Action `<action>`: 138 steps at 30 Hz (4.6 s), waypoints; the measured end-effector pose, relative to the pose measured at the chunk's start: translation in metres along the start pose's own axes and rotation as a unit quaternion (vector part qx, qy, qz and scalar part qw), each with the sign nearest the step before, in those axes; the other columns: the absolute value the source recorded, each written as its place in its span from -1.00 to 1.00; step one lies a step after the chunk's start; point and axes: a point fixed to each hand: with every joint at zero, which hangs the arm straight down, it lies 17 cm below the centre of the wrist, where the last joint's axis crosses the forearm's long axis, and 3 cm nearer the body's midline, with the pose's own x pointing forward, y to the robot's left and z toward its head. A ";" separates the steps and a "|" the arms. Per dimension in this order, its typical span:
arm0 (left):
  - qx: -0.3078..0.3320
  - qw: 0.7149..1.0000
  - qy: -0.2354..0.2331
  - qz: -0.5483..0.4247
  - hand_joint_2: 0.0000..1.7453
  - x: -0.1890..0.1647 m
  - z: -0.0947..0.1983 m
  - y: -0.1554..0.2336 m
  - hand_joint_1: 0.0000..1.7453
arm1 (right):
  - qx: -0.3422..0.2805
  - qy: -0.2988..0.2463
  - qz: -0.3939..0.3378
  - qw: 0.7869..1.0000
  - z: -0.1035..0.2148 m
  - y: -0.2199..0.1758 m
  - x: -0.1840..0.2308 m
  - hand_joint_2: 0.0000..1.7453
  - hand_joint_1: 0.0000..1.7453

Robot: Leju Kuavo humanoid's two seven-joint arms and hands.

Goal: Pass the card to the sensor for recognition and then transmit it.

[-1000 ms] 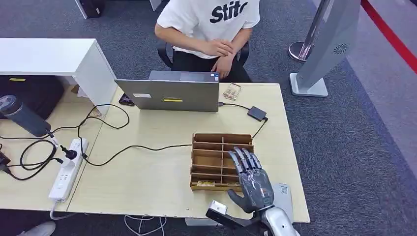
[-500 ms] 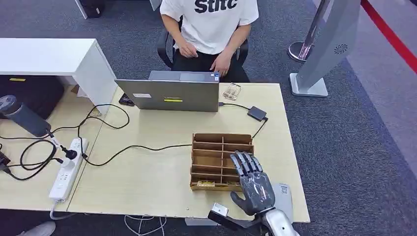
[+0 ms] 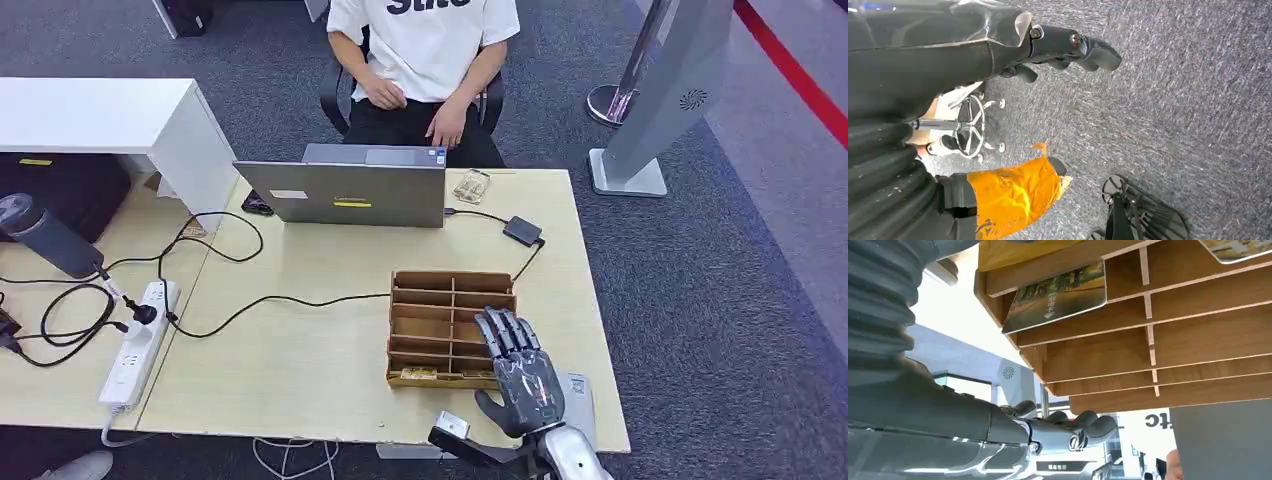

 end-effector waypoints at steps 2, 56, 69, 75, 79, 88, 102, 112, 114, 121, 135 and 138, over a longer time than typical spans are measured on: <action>0.000 1.000 0.000 0.000 1.00 0.000 0.000 0.000 -1.00 | -0.001 -0.001 0.000 1.000 0.000 0.000 0.000 1.00 -1.00; -0.004 1.000 -0.001 -0.015 1.00 0.000 0.000 -0.001 -1.00 | -0.081 -0.038 0.032 0.995 -0.016 -0.044 0.009 1.00 1.00; -0.014 0.999 -0.004 -0.043 1.00 0.001 0.001 -0.005 -1.00 | -0.183 -0.069 -0.028 0.980 -0.077 -0.147 0.042 1.00 1.00; -0.026 0.996 -0.015 -0.085 1.00 0.010 0.001 -0.008 -1.00 | -0.158 -0.066 -0.095 0.981 -0.148 -0.180 0.053 1.00 1.00; -0.030 0.993 -0.027 -0.113 1.00 0.018 0.001 -0.009 -1.00 | -0.142 -0.034 -0.099 0.984 -0.197 -0.198 0.042 1.00 1.00; -0.035 0.988 -0.031 -0.145 1.00 0.018 0.001 -0.012 -1.00 | -0.115 0.004 -0.097 0.989 -0.245 -0.207 0.034 1.00 -0.48; -0.038 0.985 -0.034 -0.163 1.00 0.022 0.001 -0.010 -1.00 | -0.059 -0.102 -0.483 0.868 -0.247 -0.211 0.058 1.00 -1.00; -0.035 0.982 -0.034 -0.180 1.00 0.033 0.001 -0.008 -1.00 | -0.164 0.037 -0.742 0.649 -0.230 -0.212 -0.125 1.00 -1.00; -0.034 0.982 -0.034 -0.183 1.00 0.035 0.001 -0.008 -1.00 | -0.216 0.089 -0.769 0.595 -0.207 -0.202 -0.187 1.00 -1.00; -0.032 0.982 -0.034 -0.185 1.00 0.038 0.001 -0.009 -1.00 | -0.332 0.199 -0.769 0.508 -0.105 -0.169 -0.337 1.00 -1.00; -0.031 0.983 -0.037 -0.176 1.00 0.027 -0.001 -0.001 -1.00 | -0.470 0.328 -0.757 0.316 0.196 -0.028 -0.443 1.00 -1.00; -0.028 0.985 -0.034 -0.168 1.00 0.024 -0.001 0.003 -1.00 | -0.482 0.350 -0.747 0.296 0.248 -0.003 -0.436 1.00 -1.00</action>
